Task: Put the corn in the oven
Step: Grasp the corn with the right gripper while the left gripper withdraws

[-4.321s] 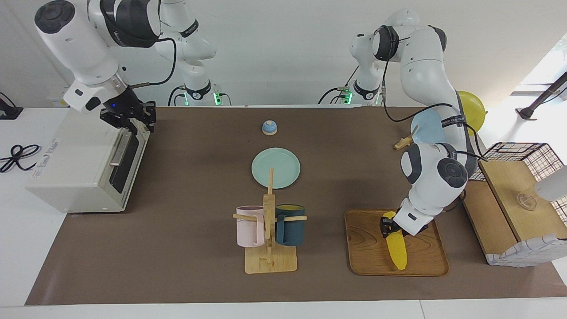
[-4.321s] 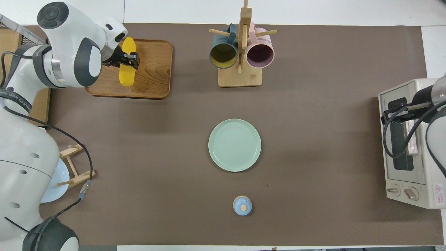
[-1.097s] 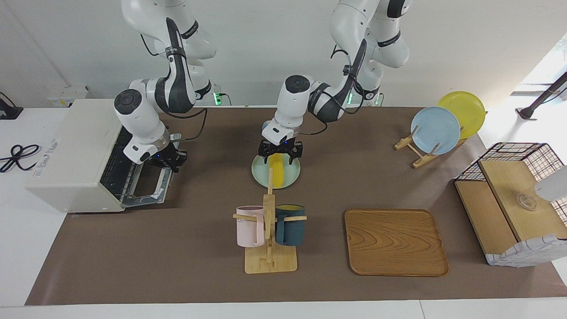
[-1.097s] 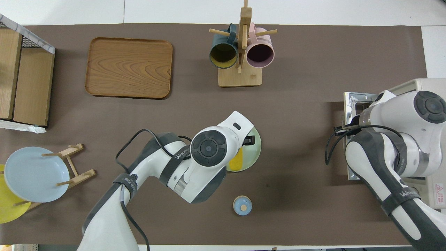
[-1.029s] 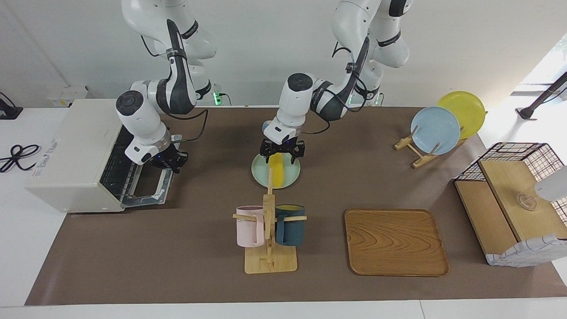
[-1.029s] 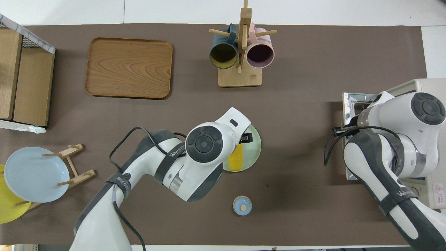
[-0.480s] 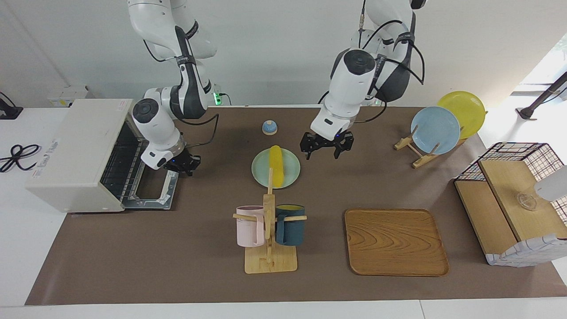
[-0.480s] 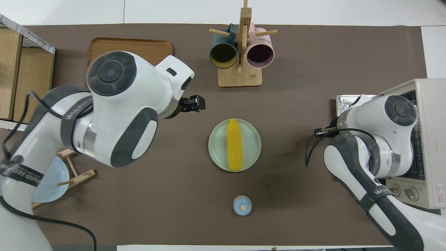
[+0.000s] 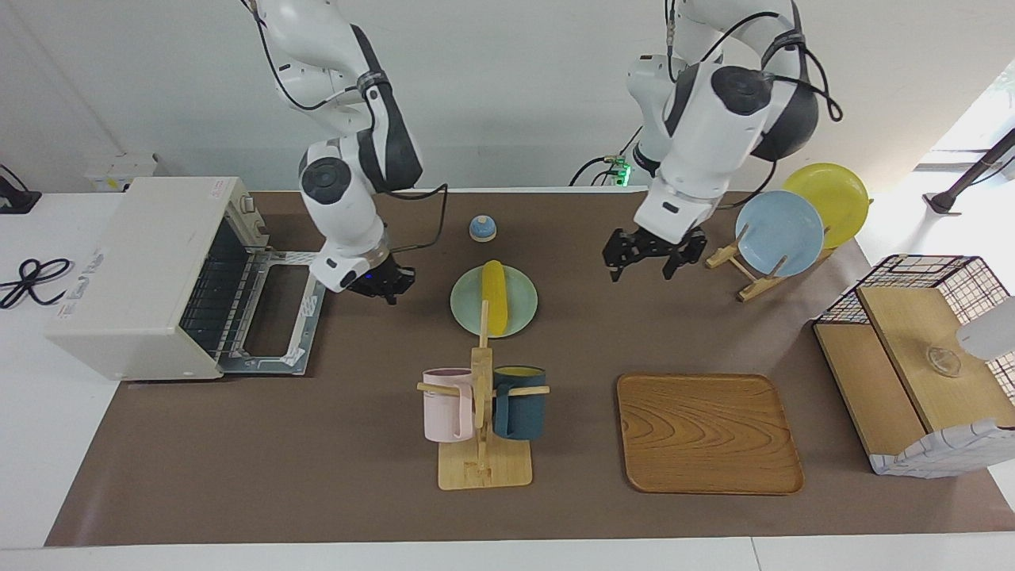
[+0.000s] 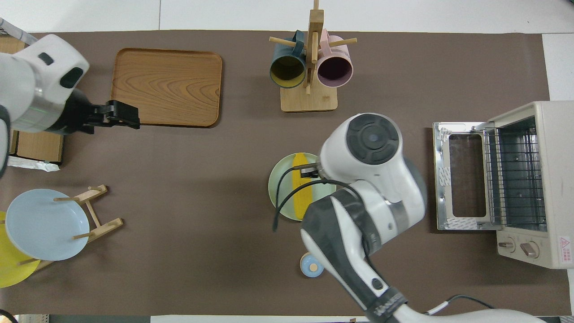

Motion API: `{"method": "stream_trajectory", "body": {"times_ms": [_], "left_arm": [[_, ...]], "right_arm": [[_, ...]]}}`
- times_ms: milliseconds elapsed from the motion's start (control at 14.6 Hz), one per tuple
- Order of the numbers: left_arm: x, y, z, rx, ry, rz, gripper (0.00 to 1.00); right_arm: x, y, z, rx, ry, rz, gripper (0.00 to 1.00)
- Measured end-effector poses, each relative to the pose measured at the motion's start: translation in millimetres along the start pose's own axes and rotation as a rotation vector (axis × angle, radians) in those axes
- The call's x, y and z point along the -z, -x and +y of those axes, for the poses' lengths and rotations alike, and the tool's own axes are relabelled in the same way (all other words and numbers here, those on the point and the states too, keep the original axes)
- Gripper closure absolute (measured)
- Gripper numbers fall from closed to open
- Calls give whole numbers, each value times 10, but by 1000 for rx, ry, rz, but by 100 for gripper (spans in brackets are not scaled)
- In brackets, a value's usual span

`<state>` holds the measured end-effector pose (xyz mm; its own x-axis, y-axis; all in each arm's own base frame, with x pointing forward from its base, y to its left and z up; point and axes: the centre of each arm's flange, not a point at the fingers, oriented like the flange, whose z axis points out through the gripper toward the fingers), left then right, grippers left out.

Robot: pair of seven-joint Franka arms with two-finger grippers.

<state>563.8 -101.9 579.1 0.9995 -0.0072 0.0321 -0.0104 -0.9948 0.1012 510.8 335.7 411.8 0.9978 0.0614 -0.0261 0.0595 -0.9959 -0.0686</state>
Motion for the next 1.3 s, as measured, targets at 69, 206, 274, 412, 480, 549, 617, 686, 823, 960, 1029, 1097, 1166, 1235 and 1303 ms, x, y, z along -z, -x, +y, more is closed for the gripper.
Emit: {"method": "stream_trajectory", "body": {"times_ms": [69, 206, 274, 412, 480, 549, 617, 686, 823, 960, 1029, 1097, 1166, 1235, 1303], "left_arm": [[99, 34, -209, -7, -1, -4, 0], [247, 121, -507, -18, -28, -17, 0], [303, 178, -586, -24, -55, -29, 0], [379, 281, -593, -32, -78, -53, 0], [406, 316, -570, -37, -80, -57, 0], [424, 346, -546, -43, -81, -64, 0], [431, 365, -527, -47, -81, -70, 0], [428, 375, -503, -51, -82, -75, 0], [426, 378, -472, -58, -82, -75, 0], [440, 374, -465, -63, -82, -69, 0], [452, 368, -464, -65, -81, -63, 0], [460, 362, -463, -65, -81, -57, 0], [461, 360, -458, -67, -81, -55, 0], [459, 361, -445, -70, -81, -55, 0], [457, 362, -424, -74, -81, -55, 0]], "right_arm": [[-70, 38, -405, -19, 8, 10, 99], [-306, 74, -963, -30, 19, 24, 95], [-426, 54, -1101, -26, 11, 38, 87], [-663, 46, -1241, -9, 6, 45, 80], [-790, 74, -1283, 6, 20, 41, 79], [-897, 98, -1301, 22, 42, 38, 74], [-933, 98, -1292, 31, 57, 42, 69], [-956, 102, -1274, 33, 65, 41, 69], [-1014, 126, -1246, 36, 76, 33, 69], [-1093, 166, -1202, 43, 96, 25, 68], [-1143, 200, -1167, 47, 106, 20, 68], [-1184, 230, -1139, 51, 110, 21, 68], [-1214, 253, -1117, 53, 113, 21, 69], [-1226, 267, -1104, 55, 114, 22, 71], [-1224, 273, -1100, 55, 115, 22, 81]]}}
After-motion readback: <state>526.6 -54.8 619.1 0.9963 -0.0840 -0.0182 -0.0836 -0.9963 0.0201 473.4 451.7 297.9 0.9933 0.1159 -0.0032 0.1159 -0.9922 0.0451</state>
